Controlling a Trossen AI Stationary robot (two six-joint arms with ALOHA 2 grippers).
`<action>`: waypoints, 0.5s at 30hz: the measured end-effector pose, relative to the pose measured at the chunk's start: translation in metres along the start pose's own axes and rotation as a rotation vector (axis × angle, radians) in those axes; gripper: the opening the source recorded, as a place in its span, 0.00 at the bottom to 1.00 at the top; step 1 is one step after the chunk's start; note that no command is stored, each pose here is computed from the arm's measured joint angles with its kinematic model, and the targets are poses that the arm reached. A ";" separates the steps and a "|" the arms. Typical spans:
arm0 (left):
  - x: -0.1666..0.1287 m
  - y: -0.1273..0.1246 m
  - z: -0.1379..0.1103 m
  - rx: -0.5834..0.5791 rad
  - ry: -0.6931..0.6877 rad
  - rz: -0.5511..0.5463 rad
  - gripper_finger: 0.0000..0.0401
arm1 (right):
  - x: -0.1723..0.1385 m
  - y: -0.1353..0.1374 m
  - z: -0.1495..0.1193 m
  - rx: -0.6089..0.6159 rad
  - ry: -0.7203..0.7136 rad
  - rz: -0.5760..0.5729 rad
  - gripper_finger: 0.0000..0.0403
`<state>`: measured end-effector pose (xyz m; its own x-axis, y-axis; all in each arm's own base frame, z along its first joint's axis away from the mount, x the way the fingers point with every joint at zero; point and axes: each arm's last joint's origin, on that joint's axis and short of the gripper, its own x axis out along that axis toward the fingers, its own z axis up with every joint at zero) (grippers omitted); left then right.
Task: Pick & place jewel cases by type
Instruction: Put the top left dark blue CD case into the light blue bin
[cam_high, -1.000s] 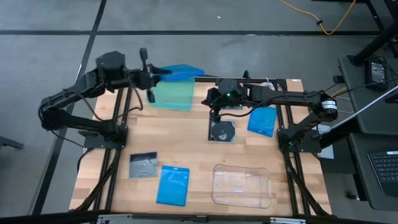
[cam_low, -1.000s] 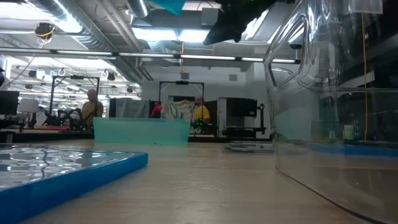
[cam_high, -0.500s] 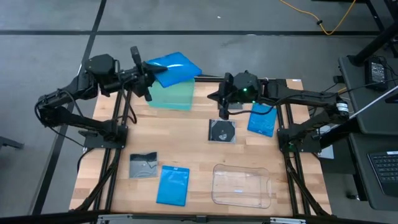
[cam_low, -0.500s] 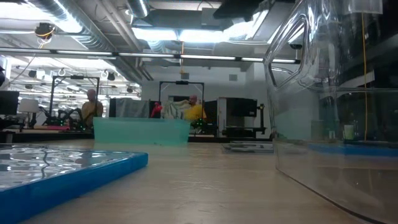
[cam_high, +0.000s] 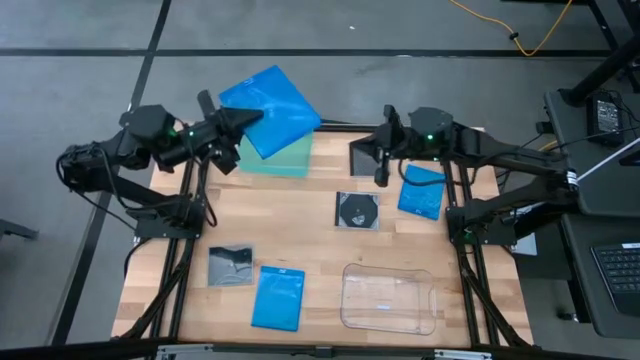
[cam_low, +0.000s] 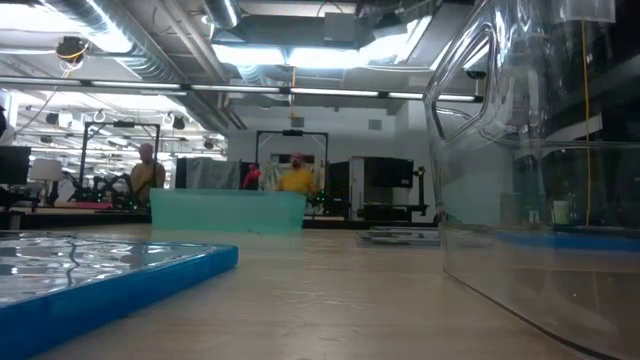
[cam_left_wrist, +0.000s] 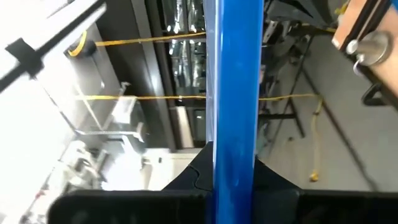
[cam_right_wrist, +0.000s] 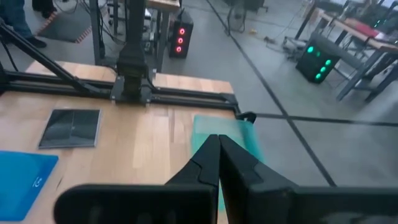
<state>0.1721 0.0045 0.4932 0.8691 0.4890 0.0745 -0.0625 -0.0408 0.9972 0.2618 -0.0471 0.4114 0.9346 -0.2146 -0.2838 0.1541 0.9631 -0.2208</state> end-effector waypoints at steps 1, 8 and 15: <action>-0.001 0.001 0.002 0.021 0.002 0.007 0.02 | -0.003 0.000 0.001 0.000 -0.007 -0.001 0.02; -0.010 0.004 0.014 0.159 -0.002 0.022 0.02 | -0.016 -0.002 0.005 0.004 -0.034 -0.009 0.02; -0.014 0.004 0.019 0.122 -0.017 0.020 0.02 | -0.017 -0.002 0.004 0.014 -0.019 -0.017 0.02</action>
<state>0.1687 -0.0191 0.4961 0.8765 0.4724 0.0932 -0.0208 -0.1562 0.9875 0.2472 -0.0450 0.4200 0.9377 -0.2279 -0.2621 0.1743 0.9615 -0.2124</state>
